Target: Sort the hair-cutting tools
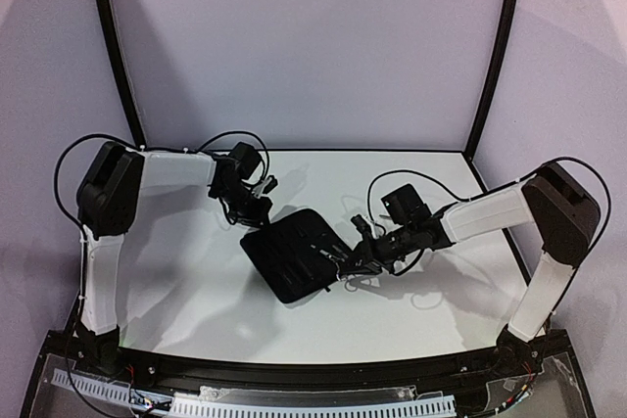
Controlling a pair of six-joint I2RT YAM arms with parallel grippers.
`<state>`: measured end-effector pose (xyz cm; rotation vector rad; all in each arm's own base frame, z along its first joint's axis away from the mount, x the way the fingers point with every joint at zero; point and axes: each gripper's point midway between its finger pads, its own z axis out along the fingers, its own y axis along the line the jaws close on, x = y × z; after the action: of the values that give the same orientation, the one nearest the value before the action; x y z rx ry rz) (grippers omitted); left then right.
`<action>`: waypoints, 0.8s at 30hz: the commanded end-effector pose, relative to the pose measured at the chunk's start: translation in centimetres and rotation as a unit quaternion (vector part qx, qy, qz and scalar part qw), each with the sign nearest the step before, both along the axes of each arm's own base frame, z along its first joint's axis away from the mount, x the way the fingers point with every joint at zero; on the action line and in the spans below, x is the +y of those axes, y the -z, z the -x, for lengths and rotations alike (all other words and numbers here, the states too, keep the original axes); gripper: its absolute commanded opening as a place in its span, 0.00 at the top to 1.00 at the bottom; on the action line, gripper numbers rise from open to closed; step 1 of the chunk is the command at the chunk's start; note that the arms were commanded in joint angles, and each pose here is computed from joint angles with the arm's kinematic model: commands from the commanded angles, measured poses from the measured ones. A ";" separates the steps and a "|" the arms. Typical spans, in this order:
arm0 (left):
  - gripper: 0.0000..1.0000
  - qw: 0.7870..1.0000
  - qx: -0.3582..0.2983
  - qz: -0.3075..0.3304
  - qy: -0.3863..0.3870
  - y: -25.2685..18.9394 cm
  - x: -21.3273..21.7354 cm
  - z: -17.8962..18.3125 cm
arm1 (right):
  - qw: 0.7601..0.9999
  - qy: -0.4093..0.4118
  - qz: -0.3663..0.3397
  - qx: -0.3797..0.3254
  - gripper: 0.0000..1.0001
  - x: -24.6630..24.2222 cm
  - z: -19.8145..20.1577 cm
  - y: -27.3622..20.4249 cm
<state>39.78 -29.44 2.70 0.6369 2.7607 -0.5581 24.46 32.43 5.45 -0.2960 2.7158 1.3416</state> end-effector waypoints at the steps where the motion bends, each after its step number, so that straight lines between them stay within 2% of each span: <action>1: 0.99 0.998 0.052 -0.038 -0.002 2.4 1.2 4.5 | 0.998 -0.027 -0.044 0.020 1.00 0.2 0.7 0.5; 5: 0.99 0.999 0.048 -0.023 -0.007 2.0 1.3 5.2 | 0.998 -0.030 -0.056 0.030 1.00 0.3 0.3 0.9; 11: 0.99 0.999 0.033 -0.033 -0.007 2.0 1.9 5.2 | 0.998 -0.018 -0.049 0.035 1.00 -0.5 -1.2 1.6; 24: 0.99 0.999 0.010 -0.035 0.015 1.4 1.4 4.1 | 0.996 -0.059 -0.053 0.045 1.00 0.7 -2.3 2.7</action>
<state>38.16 -28.75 2.90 0.6265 2.7065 -0.5261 26.96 33.06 4.22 -0.4037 2.6638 1.5691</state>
